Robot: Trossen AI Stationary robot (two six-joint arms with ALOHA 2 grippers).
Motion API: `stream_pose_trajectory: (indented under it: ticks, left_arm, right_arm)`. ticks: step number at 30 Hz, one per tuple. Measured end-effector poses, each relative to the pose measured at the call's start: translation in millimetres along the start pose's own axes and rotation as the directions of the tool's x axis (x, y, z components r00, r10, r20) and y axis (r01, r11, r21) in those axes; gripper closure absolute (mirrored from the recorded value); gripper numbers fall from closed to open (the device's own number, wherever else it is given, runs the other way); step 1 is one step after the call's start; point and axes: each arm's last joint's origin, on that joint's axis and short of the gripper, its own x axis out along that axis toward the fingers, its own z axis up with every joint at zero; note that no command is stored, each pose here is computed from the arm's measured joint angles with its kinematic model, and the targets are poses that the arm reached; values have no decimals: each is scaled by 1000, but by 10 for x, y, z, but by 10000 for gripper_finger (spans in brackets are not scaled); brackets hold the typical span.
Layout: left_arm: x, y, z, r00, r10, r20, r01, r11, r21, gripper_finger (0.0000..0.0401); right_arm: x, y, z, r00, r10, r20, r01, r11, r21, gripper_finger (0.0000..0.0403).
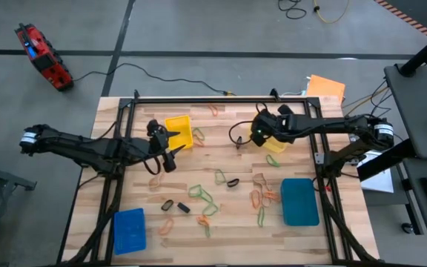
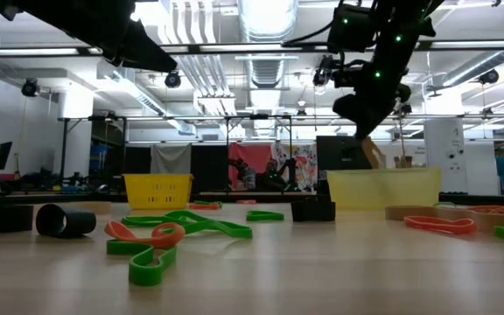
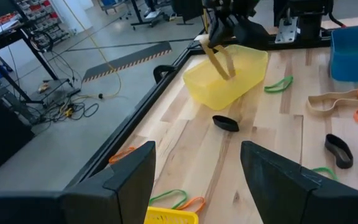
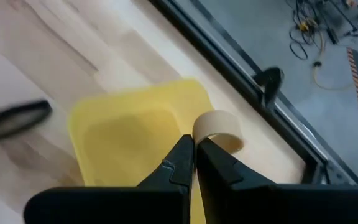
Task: Sort rubber bands into baskets
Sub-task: Put the brown rubber band into the right yellow bin, then put the black rubber band into the left yellow bin
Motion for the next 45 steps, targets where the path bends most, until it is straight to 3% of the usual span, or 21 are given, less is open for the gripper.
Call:
stream_pose_trajectory:
  ticks: [5,14,21,33,39,45]
  left_arm:
    - [6,-3,-1,1000,0,0,0,1000,-6,181]
    - [-6,5,11,1000,1,10,-1,1000,-14,181]
    - [-6,5,10,1000,1,9,-1,1000,-13,181]
    - [-5,5,9,1000,1,8,-1,1000,-13,181]
    - [6,-3,2,1000,1,2,-1,1000,-10,181]
    - [41,-30,-20,1000,0,-14,0,1000,-11,182]
  right_arm:
    - [31,27,6,999,13,37,-14,999,30,394]
    - [129,34,-153,1000,17,-21,-15,995,103,381]
    - [177,-5,-163,995,75,-64,-64,985,161,328]
    - [195,-75,-127,995,83,-55,-71,979,191,238]
    - [59,3,-32,980,197,39,-201,965,169,232]
    - [-53,129,60,916,377,134,-395,907,147,243]
